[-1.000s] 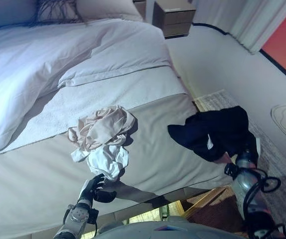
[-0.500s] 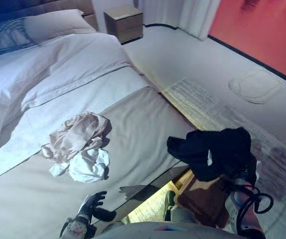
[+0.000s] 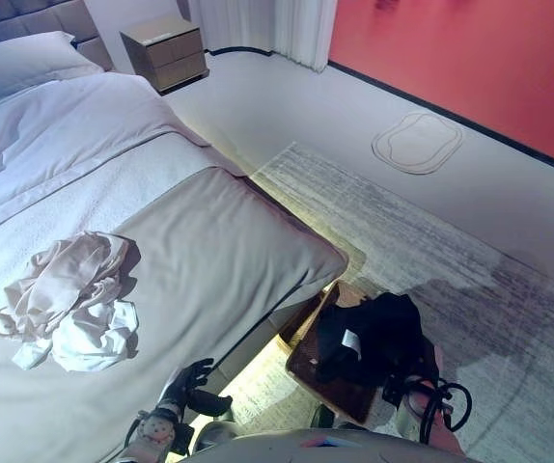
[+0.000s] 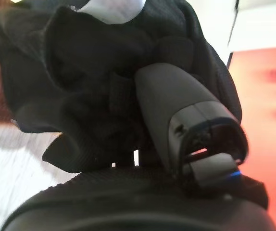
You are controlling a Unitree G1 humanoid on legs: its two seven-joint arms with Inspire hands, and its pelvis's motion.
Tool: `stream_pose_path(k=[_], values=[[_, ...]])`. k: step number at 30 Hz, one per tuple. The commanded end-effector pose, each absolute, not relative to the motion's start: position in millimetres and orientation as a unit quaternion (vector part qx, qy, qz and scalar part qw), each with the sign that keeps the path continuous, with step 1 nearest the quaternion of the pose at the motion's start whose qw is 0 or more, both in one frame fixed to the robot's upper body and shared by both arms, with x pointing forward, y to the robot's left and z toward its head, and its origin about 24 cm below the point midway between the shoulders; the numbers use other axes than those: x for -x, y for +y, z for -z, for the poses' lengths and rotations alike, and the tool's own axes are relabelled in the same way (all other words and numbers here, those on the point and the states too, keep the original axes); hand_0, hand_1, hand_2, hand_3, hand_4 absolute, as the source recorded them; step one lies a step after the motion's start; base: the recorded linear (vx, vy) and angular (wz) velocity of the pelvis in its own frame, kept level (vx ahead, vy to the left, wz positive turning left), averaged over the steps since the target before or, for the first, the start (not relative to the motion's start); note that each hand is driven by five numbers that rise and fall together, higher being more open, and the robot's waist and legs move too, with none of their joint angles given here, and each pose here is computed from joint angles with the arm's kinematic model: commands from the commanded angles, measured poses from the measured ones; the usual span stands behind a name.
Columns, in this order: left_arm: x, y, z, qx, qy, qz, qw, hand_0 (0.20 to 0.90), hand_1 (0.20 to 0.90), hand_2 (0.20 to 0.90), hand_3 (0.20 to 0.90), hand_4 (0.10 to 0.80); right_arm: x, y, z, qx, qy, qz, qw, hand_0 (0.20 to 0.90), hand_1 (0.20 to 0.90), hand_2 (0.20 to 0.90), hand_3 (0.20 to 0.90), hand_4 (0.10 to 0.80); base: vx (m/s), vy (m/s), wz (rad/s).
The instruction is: Pick up the clothes from the bed and place them into the basket
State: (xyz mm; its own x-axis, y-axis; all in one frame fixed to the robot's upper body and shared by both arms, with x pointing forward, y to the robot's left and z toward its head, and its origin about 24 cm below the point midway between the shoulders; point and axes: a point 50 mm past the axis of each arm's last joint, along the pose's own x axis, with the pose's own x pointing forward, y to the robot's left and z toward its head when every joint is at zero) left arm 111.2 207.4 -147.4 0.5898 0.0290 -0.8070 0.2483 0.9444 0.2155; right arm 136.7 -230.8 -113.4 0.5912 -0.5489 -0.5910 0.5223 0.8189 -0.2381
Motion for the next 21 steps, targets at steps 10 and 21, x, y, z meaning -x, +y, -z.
stream_pose_path(k=[10, 21], values=[[-99, 227, 146, -0.215, 0.436, 0.085, 0.870, 0.900, 0.900, 0.900, 0.900, 0.800, -152, -251, 109, -0.010, 0.292, 0.397, 0.870, 0.300, 0.300, 0.300, 0.200, 0.100, 0.048, 0.006, 0.17], [-131, 186, 139, -0.171, 0.360, 0.107, 0.911, 0.900, 0.900, 0.900, 0.900, 0.800, -206, -311, 59, 0.007, 0.180, 0.437, 0.881, 0.300, 0.300, 0.300, 0.200, 0.100, -0.172, 0.101, 0.07]])
